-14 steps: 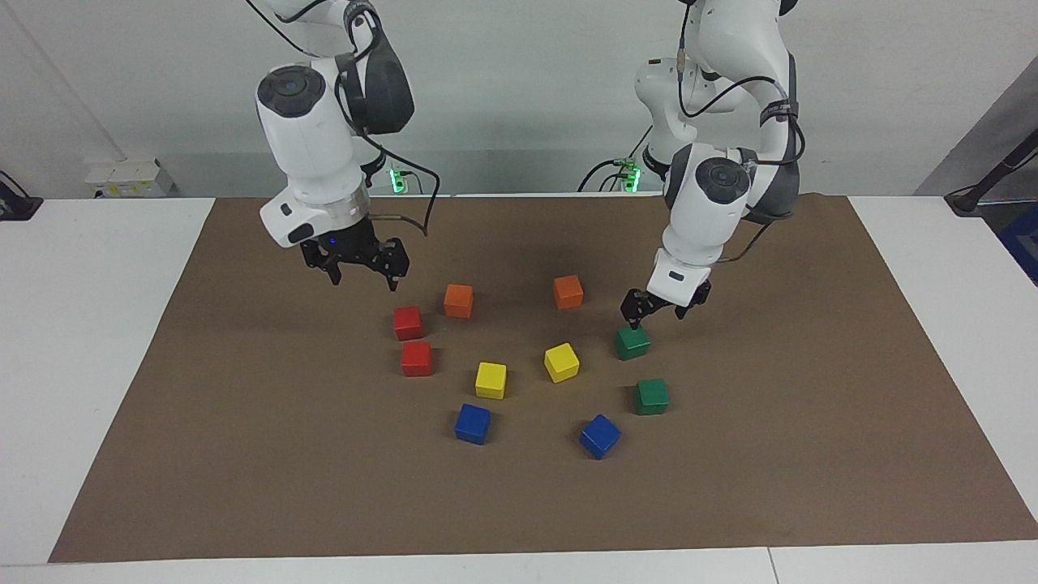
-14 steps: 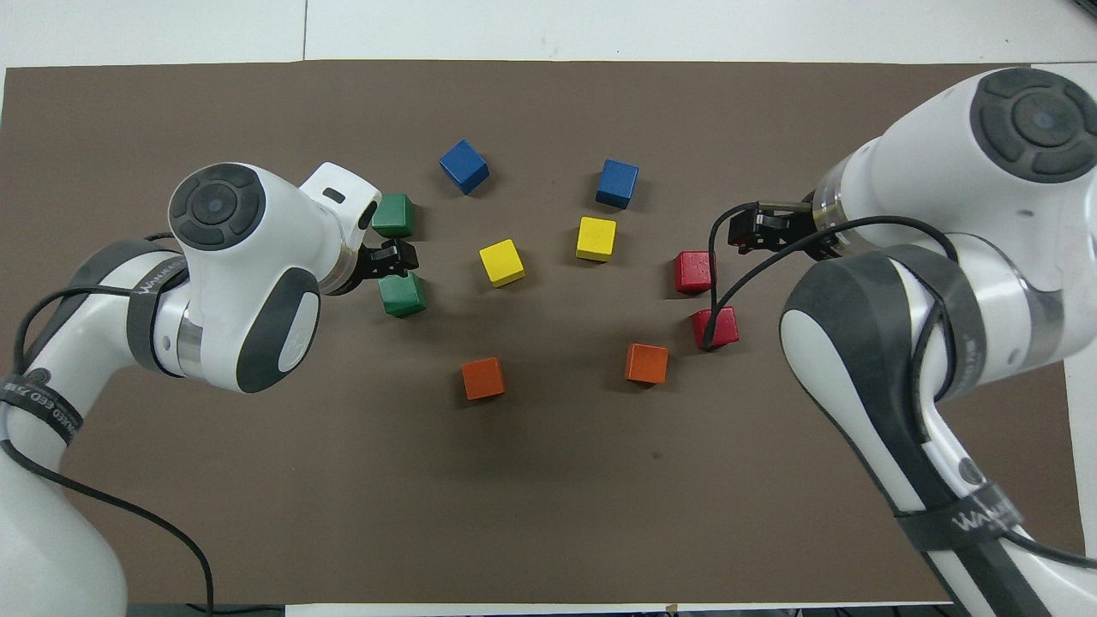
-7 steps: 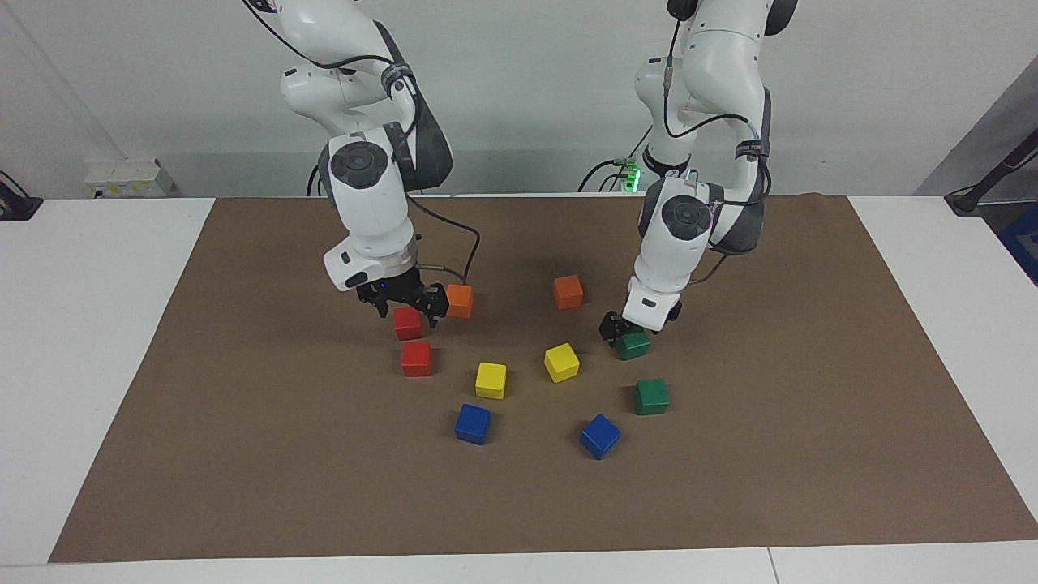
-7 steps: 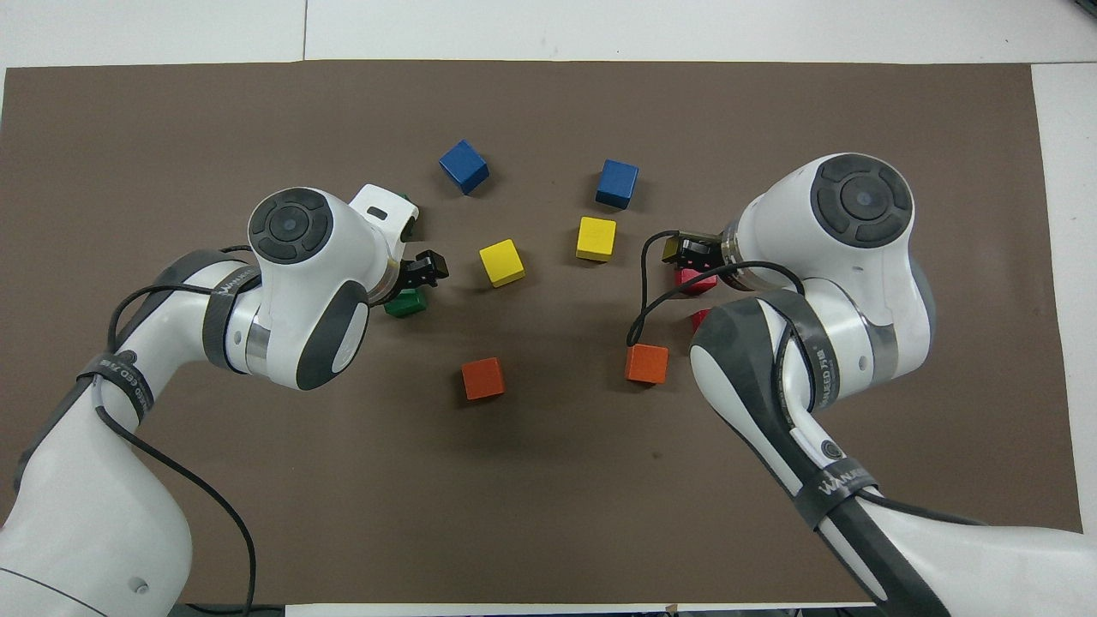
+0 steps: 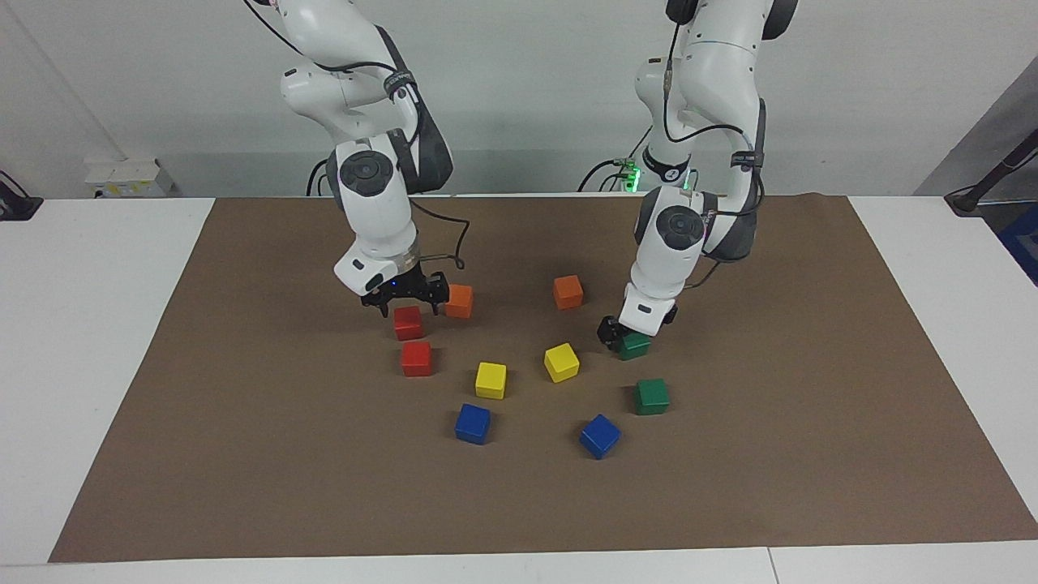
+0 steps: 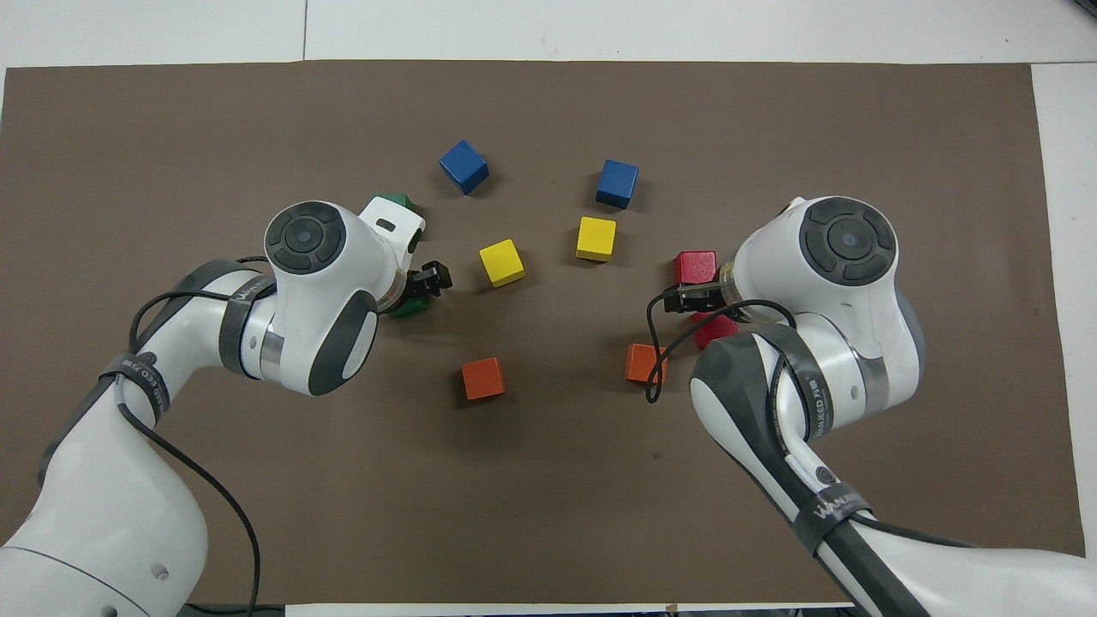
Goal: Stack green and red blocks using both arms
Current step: 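Carry both held blocks outward toward each arm's own table edge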
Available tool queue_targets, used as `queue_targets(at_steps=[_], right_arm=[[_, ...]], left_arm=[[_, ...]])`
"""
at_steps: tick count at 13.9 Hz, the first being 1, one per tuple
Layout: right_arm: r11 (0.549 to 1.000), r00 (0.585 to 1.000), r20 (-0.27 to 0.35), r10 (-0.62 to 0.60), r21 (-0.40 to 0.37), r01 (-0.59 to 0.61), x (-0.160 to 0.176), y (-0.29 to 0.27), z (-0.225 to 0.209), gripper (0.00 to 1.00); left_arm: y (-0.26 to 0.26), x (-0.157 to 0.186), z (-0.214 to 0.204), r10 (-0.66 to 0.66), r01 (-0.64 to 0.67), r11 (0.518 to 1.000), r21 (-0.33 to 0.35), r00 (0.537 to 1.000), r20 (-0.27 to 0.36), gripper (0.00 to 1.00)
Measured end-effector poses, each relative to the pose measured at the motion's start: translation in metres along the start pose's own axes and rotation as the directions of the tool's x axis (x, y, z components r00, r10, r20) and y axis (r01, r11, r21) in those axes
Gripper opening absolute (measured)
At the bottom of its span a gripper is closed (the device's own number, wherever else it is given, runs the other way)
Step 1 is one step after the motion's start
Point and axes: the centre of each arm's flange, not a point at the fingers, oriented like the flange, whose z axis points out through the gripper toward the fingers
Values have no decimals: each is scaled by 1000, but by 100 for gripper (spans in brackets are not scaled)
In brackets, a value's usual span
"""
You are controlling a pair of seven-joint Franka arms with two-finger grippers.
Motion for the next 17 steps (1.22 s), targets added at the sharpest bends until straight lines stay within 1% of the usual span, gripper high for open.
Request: queue_targets(at_steps=[1, 2, 4, 7, 9, 10, 12, 14, 15, 17], right_arm=[[1000, 1000, -13, -16, 3, 17, -1, 2, 3, 100], [1000, 999, -27, -24, 6, 24, -2, 4, 7, 100], [1000, 999, -30, -16, 7, 16, -5, 11, 17, 100], [1000, 1000, -16, 14, 2, -14, -6, 29, 28, 100], [1000, 999, -31, 16, 5, -15, -9, 30, 35, 100], [1000, 999, -37, 14, 7, -13, -11, 29, 39, 100], [1000, 999, -43, 8, 8, -8, -13, 27, 48, 100], [1000, 999, -44, 2, 9, -1, -14, 23, 50, 100], [1000, 999, -44, 0, 8, 0, -14, 22, 52, 100], [1000, 999, -42, 0, 7, 1, -13, 22, 61, 100]], left_arm=[[1, -1, 4, 3, -3, 1000, 1, 1000, 3, 81], [3, -2, 8, 7, -7, 1000, 3, 1000, 6, 81], [6, -5, 8, 42, -42, 999, 6, 999, 9, 56], [5, -4, 8, 60, -60, 998, 7, 998, 10, 56], [1, 0, 4, 54, -54, 999, 5, 999, 3, 56], [-7, 8, -4, 50, -50, 999, 2, 999, -7, 56], [-49, 34, -39, 74, -74, 997, 2, 997, -20, 56], [-114, 60, -75, 120, -120, 993, 6, 992, -33, 56], [-151, 72, -88, 150, -150, 989, 9, 988, -36, 56], [-219, 89, -95, 211, -211, 977, 16, 977, -36, 56]])
